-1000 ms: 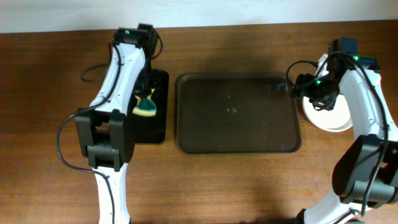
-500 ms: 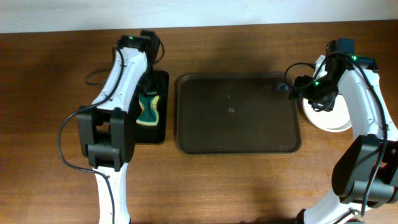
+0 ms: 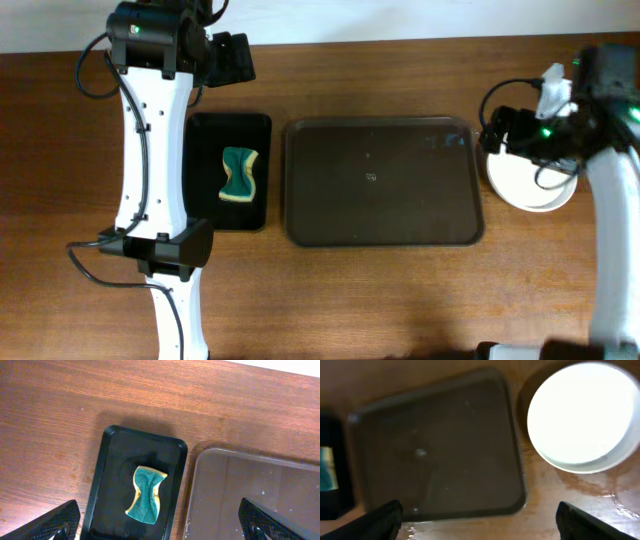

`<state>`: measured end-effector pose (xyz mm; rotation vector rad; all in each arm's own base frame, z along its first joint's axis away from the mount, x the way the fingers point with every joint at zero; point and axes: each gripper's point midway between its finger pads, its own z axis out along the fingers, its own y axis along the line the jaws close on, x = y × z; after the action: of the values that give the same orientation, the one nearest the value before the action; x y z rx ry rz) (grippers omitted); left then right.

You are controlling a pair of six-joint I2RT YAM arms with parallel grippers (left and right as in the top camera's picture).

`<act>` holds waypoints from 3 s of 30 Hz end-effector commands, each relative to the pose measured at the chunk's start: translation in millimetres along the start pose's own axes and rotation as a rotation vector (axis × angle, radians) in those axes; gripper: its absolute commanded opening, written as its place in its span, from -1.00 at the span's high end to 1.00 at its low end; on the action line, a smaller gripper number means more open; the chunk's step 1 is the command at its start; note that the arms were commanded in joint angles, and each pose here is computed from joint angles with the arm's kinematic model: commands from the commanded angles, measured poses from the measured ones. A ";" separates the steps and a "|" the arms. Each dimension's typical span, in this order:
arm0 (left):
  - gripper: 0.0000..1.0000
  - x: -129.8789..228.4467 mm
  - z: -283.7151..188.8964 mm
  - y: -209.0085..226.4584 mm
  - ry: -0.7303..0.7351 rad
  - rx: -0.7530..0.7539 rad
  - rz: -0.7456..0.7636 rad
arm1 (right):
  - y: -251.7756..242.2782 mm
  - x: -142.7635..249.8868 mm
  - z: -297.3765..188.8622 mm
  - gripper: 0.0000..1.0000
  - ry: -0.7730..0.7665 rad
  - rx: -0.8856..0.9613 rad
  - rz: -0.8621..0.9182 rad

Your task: Clean dirty plates on tray and stack at the side

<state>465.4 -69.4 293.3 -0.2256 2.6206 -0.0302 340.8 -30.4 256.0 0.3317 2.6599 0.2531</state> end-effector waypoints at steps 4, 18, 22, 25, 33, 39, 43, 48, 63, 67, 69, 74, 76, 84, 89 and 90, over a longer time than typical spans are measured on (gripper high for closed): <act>-0.99 -0.9 -1.5 1.1 -0.005 0.000 0.006 | 19.3 22.7 -86.6 -0.97 -0.195 -0.033 -0.033; -0.99 -0.9 -1.5 1.1 -0.005 0.000 0.006 | 22.4 7.0 -99.4 -0.97 -0.362 -0.035 -0.095; -0.99 -0.8 -1.5 1.1 -0.004 0.000 0.006 | 26.9 20.0 -89.0 -0.97 -0.653 -0.068 -0.187; -0.99 -0.9 -1.5 1.1 -0.005 0.000 0.006 | 23.8 52.3 -67.4 -0.97 -0.839 -0.104 -0.234; -0.99 -0.9 -1.5 1.1 -0.005 0.000 0.006 | 19.4 108.8 -6.2 -0.97 -1.090 -0.181 -0.302; -0.99 -0.9 -1.5 1.1 -0.005 0.000 0.006 | 11.9 123.0 17.9 -0.98 -1.128 -0.186 -0.304; -0.99 -0.9 -1.5 1.1 -0.005 0.000 0.006 | 7.2 130.6 38.7 -0.97 -1.063 -0.175 -0.298; -0.99 -0.9 -1.5 1.1 -0.005 0.000 0.006 | 5.6 136.0 48.6 -0.97 -1.015 -0.174 -0.295; -0.99 -0.9 -1.5 1.1 -0.005 0.000 0.006 | 5.6 136.0 48.6 -0.97 -1.015 -0.174 -0.295; -0.99 -6.0 -8.5 13.8 -0.042 -0.069 0.005 | 5.6 136.0 48.6 -0.97 -1.015 -0.174 -0.295; -0.99 -9.8 -27.7 17.1 -0.087 -0.067 0.002 | 5.6 136.0 48.6 -0.97 -1.015 -0.174 -0.295; -0.99 -26.2 -78.6 16.0 -0.284 0.004 0.103 | 5.6 136.0 48.6 -0.97 -1.015 -0.174 -0.295; -0.99 -20.2 -95.2 12.8 -0.395 0.044 0.238 | 5.6 136.0 48.6 -0.97 -1.015 -0.174 -0.295; -0.99 61.3 -97.0 45.2 -0.635 0.064 0.401 | 5.6 136.0 48.6 -0.97 -1.015 -0.174 -0.295; -0.99 120.4 -77.1 75.6 -0.778 0.099 0.359 | 5.6 136.0 48.6 -0.97 -1.015 -0.174 -0.295; -0.99 130.5 -73.1 79.3 -0.806 0.092 0.354 | 5.6 136.0 48.6 -0.97 -1.015 -0.174 -0.295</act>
<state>332.9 -14.5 315.3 0.1849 1.8876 0.0708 245.2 17.5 161.9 -0.0164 1.6336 0.1536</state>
